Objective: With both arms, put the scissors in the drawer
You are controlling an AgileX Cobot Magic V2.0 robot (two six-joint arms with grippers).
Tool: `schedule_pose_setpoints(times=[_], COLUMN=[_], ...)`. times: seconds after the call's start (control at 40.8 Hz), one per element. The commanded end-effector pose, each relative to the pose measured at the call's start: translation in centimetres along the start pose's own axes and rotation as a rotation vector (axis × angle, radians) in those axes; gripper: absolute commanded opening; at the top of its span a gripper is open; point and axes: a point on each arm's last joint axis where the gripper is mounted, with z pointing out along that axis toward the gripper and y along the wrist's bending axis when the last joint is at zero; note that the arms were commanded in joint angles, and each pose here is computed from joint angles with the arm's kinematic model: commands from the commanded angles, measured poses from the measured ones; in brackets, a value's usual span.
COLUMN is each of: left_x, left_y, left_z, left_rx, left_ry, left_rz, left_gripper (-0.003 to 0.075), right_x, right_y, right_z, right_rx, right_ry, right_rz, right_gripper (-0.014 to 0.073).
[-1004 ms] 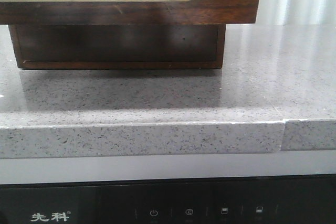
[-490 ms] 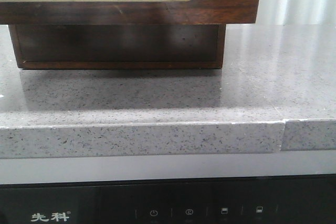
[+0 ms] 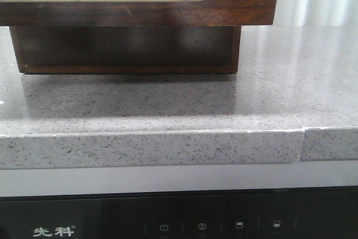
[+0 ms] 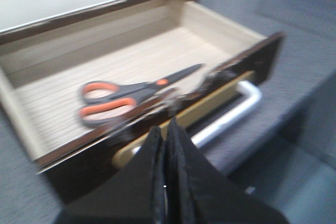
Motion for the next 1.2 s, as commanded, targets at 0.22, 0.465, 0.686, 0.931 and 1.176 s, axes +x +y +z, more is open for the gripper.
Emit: schedule_pose_setpoints(times=[0.22, 0.465, 0.686, 0.931, 1.176], left_x=[5.9, 11.1, 15.2, 17.6, 18.3], left_y=[1.3, 1.8, 1.8, 1.7, 1.8], left_z=[-0.9, 0.4, 1.1, 1.9, 2.2], left_rx=[-0.372, -0.484, -0.531, -0.53, -0.535], left_ry=[-0.155, -0.237, -0.277, -0.322, -0.393], left_rz=[-0.063, -0.107, -0.178, -0.129, -0.123], left_gripper=[-0.002, -0.002, -0.002, -0.002, -0.002], right_x=[-1.0, -1.0, -1.0, -1.0, -1.0], right_y=[-0.1, -0.1, -0.1, -0.1, -0.1], right_z=[-0.2, -0.2, -0.2, -0.2, -0.2], right_rx=[0.012, 0.012, 0.012, 0.012, 0.011], right_ry=[-0.076, -0.076, -0.076, -0.075, -0.072], right_rz=[-0.015, -0.015, -0.015, -0.015, -0.015], right_gripper=[-0.0068, -0.0068, -0.0068, -0.0068, -0.0068])
